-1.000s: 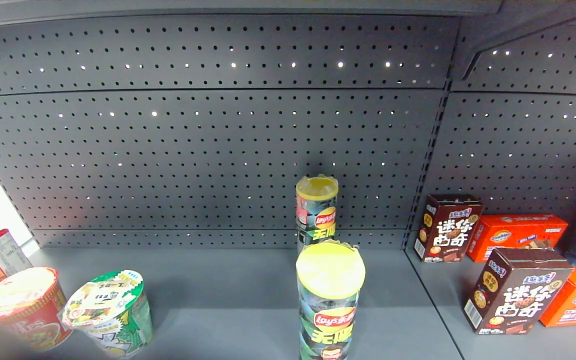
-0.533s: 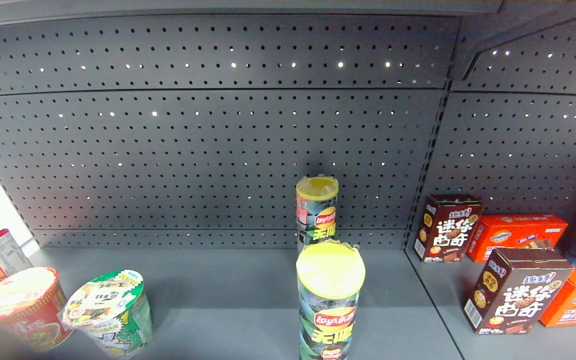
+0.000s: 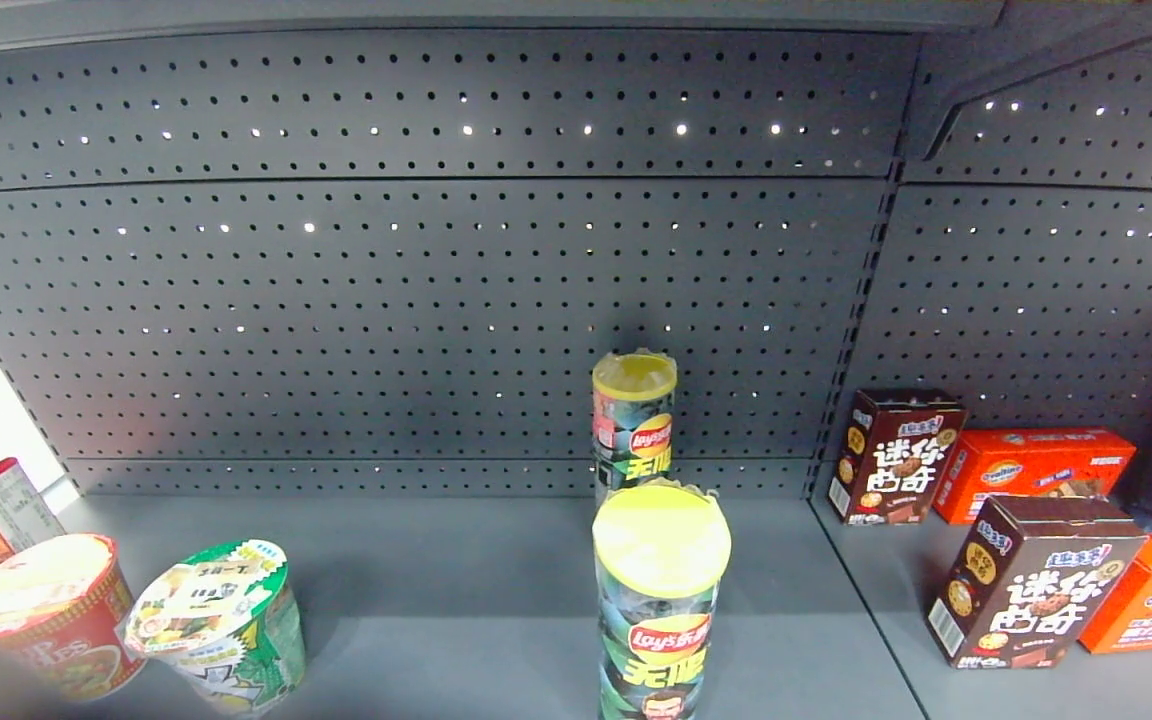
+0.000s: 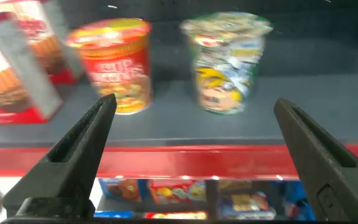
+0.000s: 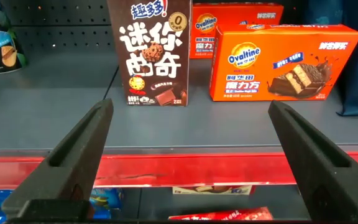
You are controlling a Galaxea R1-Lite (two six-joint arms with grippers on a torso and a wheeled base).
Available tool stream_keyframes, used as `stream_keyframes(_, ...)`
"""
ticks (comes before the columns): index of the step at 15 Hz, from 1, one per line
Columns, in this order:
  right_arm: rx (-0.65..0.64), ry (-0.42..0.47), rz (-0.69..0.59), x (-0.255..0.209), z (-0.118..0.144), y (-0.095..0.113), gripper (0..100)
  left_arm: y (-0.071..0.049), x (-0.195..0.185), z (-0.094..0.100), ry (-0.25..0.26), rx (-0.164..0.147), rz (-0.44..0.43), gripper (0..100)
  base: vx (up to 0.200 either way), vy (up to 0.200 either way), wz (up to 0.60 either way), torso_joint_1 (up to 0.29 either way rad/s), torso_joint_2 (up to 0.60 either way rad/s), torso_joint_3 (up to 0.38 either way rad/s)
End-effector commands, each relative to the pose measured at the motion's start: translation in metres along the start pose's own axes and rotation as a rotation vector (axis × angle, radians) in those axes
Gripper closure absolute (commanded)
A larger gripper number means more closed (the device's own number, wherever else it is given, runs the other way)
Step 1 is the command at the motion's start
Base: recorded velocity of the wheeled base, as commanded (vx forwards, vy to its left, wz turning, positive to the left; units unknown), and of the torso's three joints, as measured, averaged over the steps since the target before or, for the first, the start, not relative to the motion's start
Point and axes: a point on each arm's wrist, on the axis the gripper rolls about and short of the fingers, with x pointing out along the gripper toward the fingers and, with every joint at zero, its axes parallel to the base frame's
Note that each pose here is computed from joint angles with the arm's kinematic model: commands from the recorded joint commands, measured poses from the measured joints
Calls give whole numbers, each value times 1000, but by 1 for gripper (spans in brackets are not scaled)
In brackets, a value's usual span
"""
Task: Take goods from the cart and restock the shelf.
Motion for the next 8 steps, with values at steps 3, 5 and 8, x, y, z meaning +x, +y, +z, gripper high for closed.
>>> stream_keyframes(3,-1,1,0,0,0,0,0,0,-2,-1,-31,-42,-21,0,0,0,0,0,0,0)
stream_keyframes(5,-1,1,0,0,0,0,0,0,-2,-1,-31,-83,-19,0,0,0,0,0,0,0)
stream_keyframes(8,-1,1,0,0,0,0,0,0,-2,-1,-31,-86,-19,0,0,0,0,0,0,0)
